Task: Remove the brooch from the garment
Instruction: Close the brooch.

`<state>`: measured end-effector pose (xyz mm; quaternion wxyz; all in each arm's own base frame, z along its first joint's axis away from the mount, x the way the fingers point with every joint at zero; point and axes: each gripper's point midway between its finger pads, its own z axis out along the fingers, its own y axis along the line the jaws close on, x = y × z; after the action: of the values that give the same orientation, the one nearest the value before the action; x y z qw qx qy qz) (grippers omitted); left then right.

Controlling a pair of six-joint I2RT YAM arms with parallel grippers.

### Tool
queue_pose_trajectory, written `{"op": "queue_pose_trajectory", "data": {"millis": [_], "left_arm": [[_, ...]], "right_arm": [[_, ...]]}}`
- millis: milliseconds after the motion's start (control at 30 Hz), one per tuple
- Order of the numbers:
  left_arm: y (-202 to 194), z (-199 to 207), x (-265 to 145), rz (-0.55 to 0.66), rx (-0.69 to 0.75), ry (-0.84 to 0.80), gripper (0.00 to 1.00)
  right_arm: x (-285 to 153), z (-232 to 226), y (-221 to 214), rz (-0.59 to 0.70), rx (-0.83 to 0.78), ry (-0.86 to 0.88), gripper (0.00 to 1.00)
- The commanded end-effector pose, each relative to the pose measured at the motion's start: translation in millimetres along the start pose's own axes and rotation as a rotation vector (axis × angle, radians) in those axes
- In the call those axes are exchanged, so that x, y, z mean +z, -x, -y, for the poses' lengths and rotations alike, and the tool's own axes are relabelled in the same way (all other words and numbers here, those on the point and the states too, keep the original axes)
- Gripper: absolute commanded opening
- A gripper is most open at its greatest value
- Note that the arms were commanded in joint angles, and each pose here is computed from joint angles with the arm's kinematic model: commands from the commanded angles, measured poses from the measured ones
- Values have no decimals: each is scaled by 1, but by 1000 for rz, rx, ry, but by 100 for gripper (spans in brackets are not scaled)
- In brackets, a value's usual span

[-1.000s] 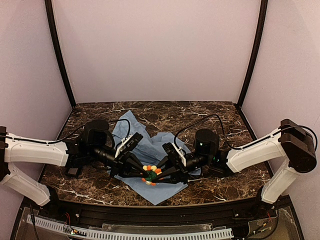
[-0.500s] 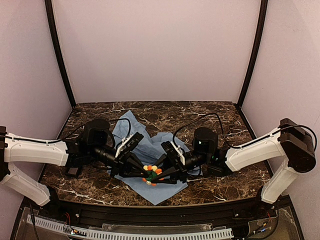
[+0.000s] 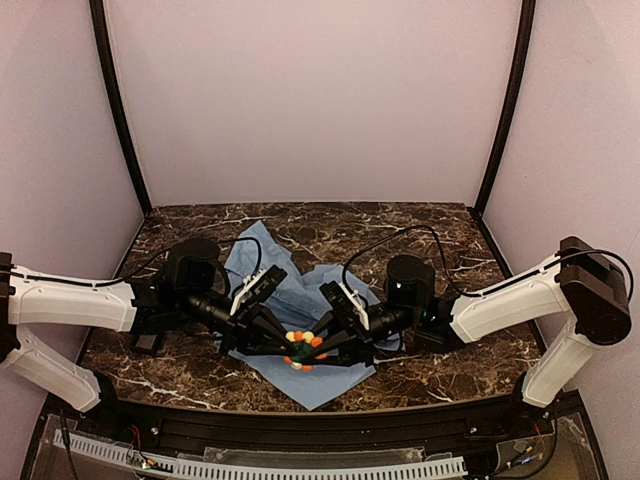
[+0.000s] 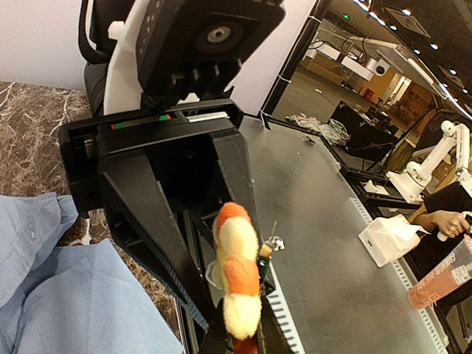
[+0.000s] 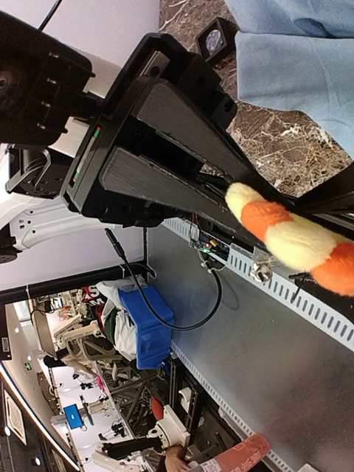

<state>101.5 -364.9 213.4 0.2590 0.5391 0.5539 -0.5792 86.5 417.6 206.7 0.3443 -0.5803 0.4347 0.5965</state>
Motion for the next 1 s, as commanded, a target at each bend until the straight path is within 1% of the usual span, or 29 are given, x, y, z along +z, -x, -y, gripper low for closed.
{"op": "queue_pose_trajectory", "data": {"millis": [0, 200, 400, 633, 800, 967], "left_arm": [[6, -2, 1, 6, 24, 17, 1], [6, -2, 2, 5, 24, 17, 1], [7, -3, 2, 3, 24, 24, 1], [4, -15, 1, -13, 16, 96, 1], [1, -29, -2, -29, 12, 185, 1], [-1, -36, -1, -44, -10, 207, 1]], "right_arm": [[9, 4, 23, 54, -55, -21, 23], [10, 14, 22, 43, -12, -57, 18], [12, 25, 21, 21, 26, -104, 17], [14, 35, 19, -7, 68, -146, 17], [15, 42, 17, -20, 92, -172, 16], [16, 44, 16, -30, 99, -173, 15]]}}
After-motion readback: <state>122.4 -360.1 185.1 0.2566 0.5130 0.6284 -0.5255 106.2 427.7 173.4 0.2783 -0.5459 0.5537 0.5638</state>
